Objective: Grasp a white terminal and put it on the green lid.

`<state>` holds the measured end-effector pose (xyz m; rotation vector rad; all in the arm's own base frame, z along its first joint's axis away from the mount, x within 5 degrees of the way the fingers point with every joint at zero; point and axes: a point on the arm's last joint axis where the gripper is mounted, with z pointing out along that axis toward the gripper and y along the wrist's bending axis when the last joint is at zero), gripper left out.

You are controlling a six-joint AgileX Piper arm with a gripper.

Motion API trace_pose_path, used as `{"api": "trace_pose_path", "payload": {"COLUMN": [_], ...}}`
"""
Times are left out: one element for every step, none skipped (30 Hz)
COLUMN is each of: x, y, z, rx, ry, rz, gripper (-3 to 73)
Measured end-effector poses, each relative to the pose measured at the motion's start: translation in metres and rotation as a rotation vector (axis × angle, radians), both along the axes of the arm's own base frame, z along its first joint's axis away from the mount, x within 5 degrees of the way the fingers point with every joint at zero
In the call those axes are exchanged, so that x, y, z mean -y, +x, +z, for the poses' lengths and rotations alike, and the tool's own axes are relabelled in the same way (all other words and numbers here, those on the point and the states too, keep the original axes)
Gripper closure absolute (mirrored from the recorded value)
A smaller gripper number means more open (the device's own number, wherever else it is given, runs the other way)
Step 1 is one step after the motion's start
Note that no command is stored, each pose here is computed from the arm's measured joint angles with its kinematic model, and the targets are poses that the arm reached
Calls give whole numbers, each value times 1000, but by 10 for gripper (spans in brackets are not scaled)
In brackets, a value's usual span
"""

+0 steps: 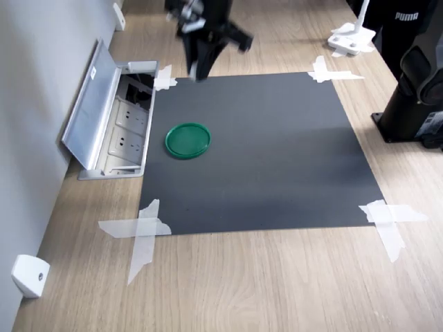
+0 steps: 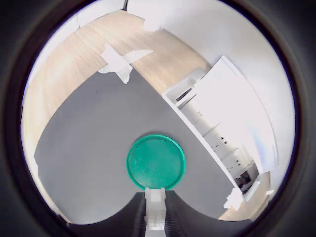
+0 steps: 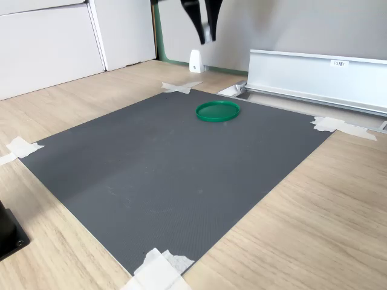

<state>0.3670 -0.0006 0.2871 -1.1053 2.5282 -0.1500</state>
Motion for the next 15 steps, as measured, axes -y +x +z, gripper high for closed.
{"api": "trace_pose_path", "payload": {"x": [-3, -5, -6, -7, -8, -8, -8, -8, -8, -8, -7, -7, -7, -7, -7], "y": [6, 11, 16, 19, 22, 25, 28, 30, 32, 34, 35, 36, 37, 38, 39], "z": [-8, -15, -22, -29, -36, -42, -48, -53, -59, -64, -68, -72, -76, -79, -82], "rx": [-8, -16, -22, -33, -41, -49, -58, -65, -72, -80, -88, -95, -103, -110, -117], "ry": [-4, -9, -15, -24, -30, -37, -36, -36, -36, -42, -43, -44, -45, -46, -46], "rz": [-11, -22, -29, -31, -32, -33, -35, -35, -35, -33, -33, -33, -32, -32, -31], "gripper": [604, 604, 604, 604, 604, 604, 604, 604, 604, 604, 604, 604, 604, 604, 604]}}
